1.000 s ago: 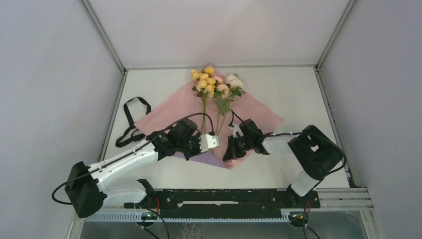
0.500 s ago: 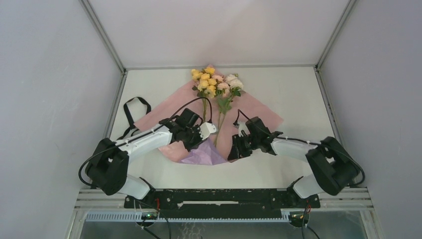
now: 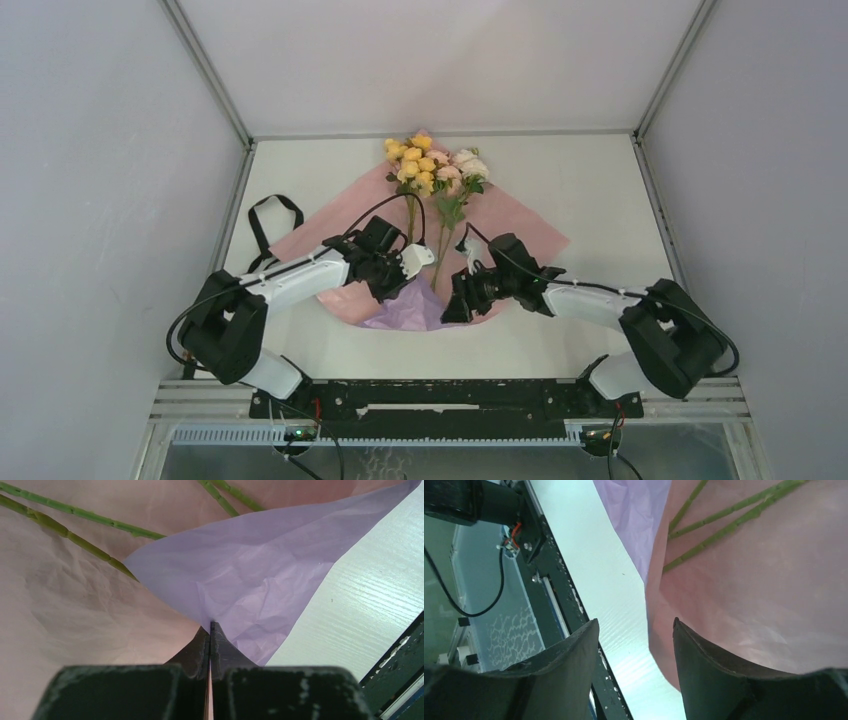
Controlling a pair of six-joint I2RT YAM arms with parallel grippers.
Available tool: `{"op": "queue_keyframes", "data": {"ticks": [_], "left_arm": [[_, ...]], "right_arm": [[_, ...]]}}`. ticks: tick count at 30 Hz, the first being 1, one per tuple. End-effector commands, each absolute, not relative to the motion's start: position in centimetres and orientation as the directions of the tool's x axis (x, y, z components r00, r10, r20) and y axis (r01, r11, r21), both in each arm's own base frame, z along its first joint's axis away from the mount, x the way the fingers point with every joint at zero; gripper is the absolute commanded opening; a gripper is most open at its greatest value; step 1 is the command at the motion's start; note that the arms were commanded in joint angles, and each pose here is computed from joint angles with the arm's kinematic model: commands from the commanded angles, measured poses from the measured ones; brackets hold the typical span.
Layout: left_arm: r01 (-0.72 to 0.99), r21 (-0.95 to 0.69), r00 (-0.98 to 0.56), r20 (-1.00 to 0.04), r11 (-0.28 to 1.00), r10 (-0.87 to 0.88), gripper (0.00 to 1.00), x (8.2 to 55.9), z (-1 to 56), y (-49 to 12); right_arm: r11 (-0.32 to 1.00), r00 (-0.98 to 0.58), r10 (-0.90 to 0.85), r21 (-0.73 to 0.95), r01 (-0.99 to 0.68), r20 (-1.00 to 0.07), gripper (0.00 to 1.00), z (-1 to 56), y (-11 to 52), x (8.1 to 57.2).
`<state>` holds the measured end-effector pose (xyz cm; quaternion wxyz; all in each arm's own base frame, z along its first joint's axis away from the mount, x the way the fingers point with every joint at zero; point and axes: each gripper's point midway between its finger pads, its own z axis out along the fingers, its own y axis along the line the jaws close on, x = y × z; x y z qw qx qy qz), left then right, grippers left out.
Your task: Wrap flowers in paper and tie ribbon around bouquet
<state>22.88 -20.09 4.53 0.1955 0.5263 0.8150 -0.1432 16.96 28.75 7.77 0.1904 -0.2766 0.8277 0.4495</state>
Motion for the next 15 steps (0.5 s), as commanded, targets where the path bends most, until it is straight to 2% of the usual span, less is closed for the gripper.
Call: {"op": "queue_keyframes", "data": {"ticks": [1, 4, 9, 11, 13, 15], "left_arm": [[0.912, -0.021, -0.355, -0.54, 0.409, 0.763, 0.0, 24.5, 6.7, -21.8], [0.913, -0.019, -0.353, -0.541, 0.408, 0.764, 0.0, 24.6, 6.7, -21.8], [0.908, 0.008, -0.352, -0.528, 0.419, 0.773, 0.0, 25.3, 6.5, -21.4], [0.9, 0.035, -0.355, -0.517, 0.434, 0.779, 0.0, 26.1, 6.5, -21.0], [0.888, 0.072, -0.361, -0.503, 0.454, 0.786, 0.08, 26.9, 6.7, -20.2], [0.875, 0.136, -0.354, -0.476, 0.465, 0.805, 0.25, 27.6, 6.8, -18.9]], "right_arm": [[0.429, -0.741, -0.294, 0.609, -0.667, -0.604, 0.64, 7.0, 30.0, 18.0], [0.449, -0.758, -0.294, 0.616, -0.647, -0.582, 0.57, 5.9, 29.8, 18.0], [0.48, -0.8, -0.275, 0.644, -0.595, -0.534, 0.21, 5.1, 29.4, 18.1], [0.515, -0.832, -0.252, 0.659, -0.548, -0.495, 0.13, 4.5, 28.8, 18.4], [0.55, -0.864, -0.231, 0.672, -0.495, -0.447, 0.03, 3.6, 28.2, 18.6], [0.567, -0.884, -0.216, 0.684, -0.459, -0.414, 0.0, 3.0, 27.9, 18.7]]}}
